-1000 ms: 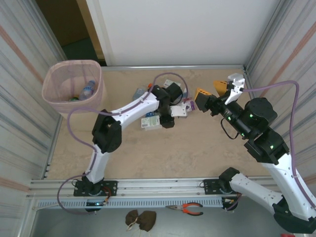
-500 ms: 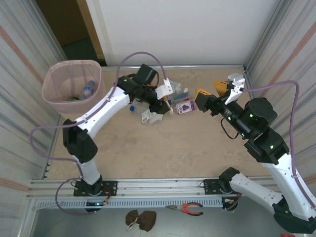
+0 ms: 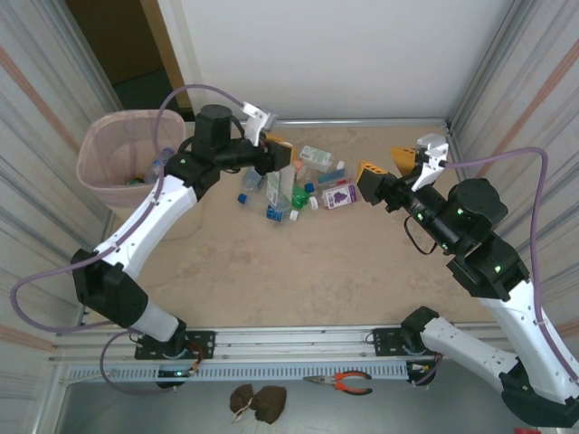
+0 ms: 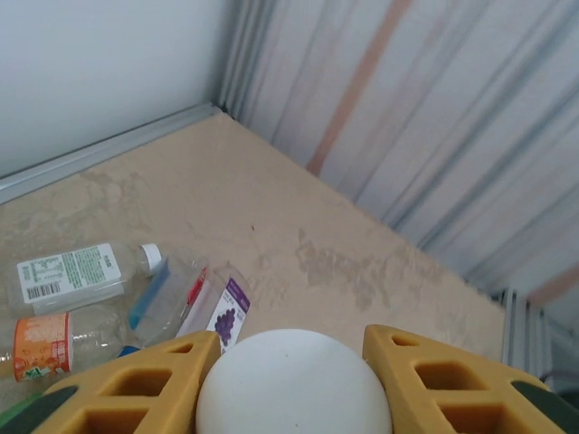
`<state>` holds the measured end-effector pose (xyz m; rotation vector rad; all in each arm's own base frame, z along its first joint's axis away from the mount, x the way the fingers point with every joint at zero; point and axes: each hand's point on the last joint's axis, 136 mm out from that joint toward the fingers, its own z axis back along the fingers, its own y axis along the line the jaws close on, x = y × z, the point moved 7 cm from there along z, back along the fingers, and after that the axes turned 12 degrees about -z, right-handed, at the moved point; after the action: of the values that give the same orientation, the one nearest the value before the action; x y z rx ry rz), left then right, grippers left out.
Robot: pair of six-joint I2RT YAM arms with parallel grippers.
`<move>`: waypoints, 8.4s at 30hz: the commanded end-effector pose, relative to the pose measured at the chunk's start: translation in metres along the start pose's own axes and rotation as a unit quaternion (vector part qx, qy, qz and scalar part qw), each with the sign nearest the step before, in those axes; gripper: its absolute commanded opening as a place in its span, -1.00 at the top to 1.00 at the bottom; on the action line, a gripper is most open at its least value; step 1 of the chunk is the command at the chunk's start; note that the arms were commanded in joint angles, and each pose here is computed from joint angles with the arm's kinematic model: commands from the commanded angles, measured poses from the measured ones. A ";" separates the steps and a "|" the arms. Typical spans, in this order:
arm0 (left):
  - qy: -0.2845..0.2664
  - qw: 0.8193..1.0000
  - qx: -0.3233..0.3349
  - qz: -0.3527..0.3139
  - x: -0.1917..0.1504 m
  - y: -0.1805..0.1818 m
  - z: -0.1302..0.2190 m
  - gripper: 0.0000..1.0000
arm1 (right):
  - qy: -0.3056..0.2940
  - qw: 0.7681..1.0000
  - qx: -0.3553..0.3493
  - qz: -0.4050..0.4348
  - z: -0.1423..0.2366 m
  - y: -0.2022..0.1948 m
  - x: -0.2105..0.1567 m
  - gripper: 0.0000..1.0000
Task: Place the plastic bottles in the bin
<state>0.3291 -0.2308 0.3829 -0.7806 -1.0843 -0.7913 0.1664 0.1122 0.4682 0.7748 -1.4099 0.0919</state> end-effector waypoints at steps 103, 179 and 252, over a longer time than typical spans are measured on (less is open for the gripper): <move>-0.168 0.842 0.410 0.309 0.053 0.116 0.175 -0.20 | 0.005 1.000 -0.022 0.006 -0.019 -0.006 -0.002 -0.57; 0.427 0.882 0.199 -0.022 -0.204 0.207 -0.104 -0.42 | 0.017 0.996 -0.071 -0.055 -0.002 -0.026 -0.027 -0.55; -0.030 0.847 0.507 0.158 0.072 0.107 0.183 0.41 | 0.003 0.998 -0.033 -0.047 0.033 -0.018 -0.018 -0.56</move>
<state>0.3698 -0.0570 0.4876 -0.0674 -1.2216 -0.0984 0.1484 0.0886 0.4299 0.7479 -1.3300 -0.0440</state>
